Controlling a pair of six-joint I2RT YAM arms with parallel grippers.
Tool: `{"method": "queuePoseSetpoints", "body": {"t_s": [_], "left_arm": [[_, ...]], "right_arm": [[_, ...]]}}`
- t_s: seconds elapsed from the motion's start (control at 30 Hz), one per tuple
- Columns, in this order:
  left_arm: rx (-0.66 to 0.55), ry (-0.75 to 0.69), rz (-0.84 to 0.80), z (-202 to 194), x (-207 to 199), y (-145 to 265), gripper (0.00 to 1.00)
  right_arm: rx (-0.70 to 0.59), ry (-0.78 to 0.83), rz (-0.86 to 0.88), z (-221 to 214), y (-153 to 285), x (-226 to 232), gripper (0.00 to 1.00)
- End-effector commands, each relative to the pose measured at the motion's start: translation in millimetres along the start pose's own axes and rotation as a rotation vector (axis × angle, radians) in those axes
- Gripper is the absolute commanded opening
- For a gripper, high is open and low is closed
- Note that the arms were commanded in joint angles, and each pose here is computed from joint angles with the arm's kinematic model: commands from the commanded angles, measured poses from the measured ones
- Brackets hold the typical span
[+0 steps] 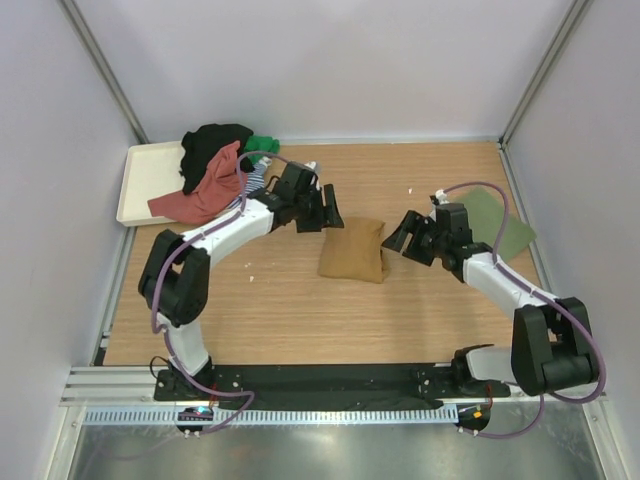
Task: Fold and stack the tank tops
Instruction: Fold the tank top, then neatly place the folded tank top to the corner
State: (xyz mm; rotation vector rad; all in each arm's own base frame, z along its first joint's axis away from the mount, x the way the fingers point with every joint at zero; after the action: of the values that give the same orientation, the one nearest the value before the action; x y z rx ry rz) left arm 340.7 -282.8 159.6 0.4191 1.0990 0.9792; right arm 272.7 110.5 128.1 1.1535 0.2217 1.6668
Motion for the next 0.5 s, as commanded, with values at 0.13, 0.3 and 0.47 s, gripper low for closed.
{"method": "queuePoseSetpoints", "body": {"t_s": [0.13, 0.3, 0.47], "left_arm": [[0.029, -0.024, 0.035, -24.0, 12.0, 2.8, 0.68], [-0.009, -0.029, 0.093, -33.4, 19.5, 9.2, 0.84], [-0.009, -0.019, 0.093, -42.0, 26.6, 5.9, 0.96]], "right_arm": [[-0.024, 0.069, -0.218, 34.9, -8.7, -11.9, 0.8], [-0.128, 0.109, -0.494, 66.3, 3.3, -30.5, 0.87], [-0.201, 0.113, -0.636, 94.6, 7.8, -33.8, 0.81]]}}
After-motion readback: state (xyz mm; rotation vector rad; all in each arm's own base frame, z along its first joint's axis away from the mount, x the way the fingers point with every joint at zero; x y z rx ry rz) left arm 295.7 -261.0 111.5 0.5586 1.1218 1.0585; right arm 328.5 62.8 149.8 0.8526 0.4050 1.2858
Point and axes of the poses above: each gripper's point midway between its finger pads, its own y axis back along the fingers, its own x axis along the line the jaws close on, z = x × y, the point moved 6 cm from there along y, back along the fingers, and after that the axes turned 3 degrees about y, right-handed, at the moved point
